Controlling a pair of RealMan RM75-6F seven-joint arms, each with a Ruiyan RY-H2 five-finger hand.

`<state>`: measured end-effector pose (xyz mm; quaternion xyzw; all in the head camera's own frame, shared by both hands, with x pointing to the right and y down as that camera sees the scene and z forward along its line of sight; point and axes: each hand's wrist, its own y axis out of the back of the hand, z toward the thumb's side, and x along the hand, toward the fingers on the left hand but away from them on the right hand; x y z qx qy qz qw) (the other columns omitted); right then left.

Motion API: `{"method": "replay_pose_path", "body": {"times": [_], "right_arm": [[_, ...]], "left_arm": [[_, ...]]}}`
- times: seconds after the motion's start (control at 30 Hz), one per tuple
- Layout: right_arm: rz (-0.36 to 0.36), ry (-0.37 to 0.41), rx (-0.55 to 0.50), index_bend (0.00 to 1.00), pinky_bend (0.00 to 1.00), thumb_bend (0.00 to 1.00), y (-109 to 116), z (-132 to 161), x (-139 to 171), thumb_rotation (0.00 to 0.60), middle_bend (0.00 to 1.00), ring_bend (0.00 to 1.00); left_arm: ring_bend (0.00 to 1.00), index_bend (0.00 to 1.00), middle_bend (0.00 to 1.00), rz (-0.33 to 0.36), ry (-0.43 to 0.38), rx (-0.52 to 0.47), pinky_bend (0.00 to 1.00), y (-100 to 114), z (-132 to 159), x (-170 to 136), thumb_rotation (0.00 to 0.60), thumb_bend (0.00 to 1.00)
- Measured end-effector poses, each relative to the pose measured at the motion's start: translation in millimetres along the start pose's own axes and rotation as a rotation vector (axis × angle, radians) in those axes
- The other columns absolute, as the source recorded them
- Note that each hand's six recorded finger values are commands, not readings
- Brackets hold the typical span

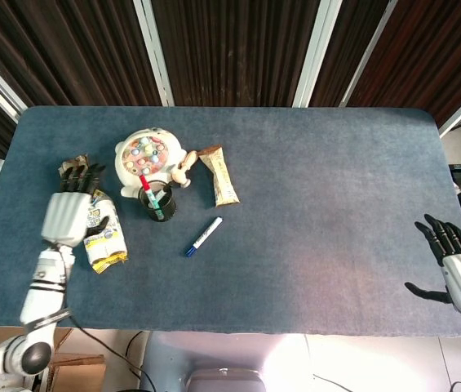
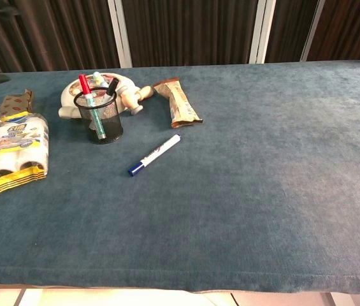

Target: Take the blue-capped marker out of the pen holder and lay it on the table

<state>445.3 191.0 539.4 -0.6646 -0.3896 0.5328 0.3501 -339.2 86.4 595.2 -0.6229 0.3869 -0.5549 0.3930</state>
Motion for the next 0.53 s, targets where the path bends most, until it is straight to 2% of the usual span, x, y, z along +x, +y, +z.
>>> {"method": "replay_pose_path", "body": {"times": [0.1, 0.2, 0.33, 0.53], "right_arm": [[0.006, 0.005, -0.003, 0.00, 0.00, 0.00, -1, -1, -1, 0.600, 0.00, 0.00], [0.013, 0.014, -0.007, 0.00, 0.00, 0.00, -3, 0, -2, 0.600, 0.00, 0.00], [0.010, 0.028, -0.007, 0.00, 0.00, 0.00, -4, 4, -2, 0.600, 0.00, 0.00], [0.001, 0.036, 0.006, 0.00, 0.00, 0.00, -6, 8, 0, 0.600, 0.00, 0.00]], "left_arm": [[0.00, 0.05, 0.07, -0.017, 0.053, 0.020, 0.00, 1, -45, -31, 0.600, 0.26], [0.00, 0.06, 0.07, -0.031, 0.082, 0.010, 0.00, -3, -75, -67, 0.600, 0.26], [0.00, 0.07, 0.07, -0.044, 0.111, 0.000, 0.00, -8, -102, -117, 0.600, 0.26], [0.00, 0.07, 0.07, 0.014, 0.168, -0.015, 0.00, -4, -120, -171, 0.600, 0.26]]}}
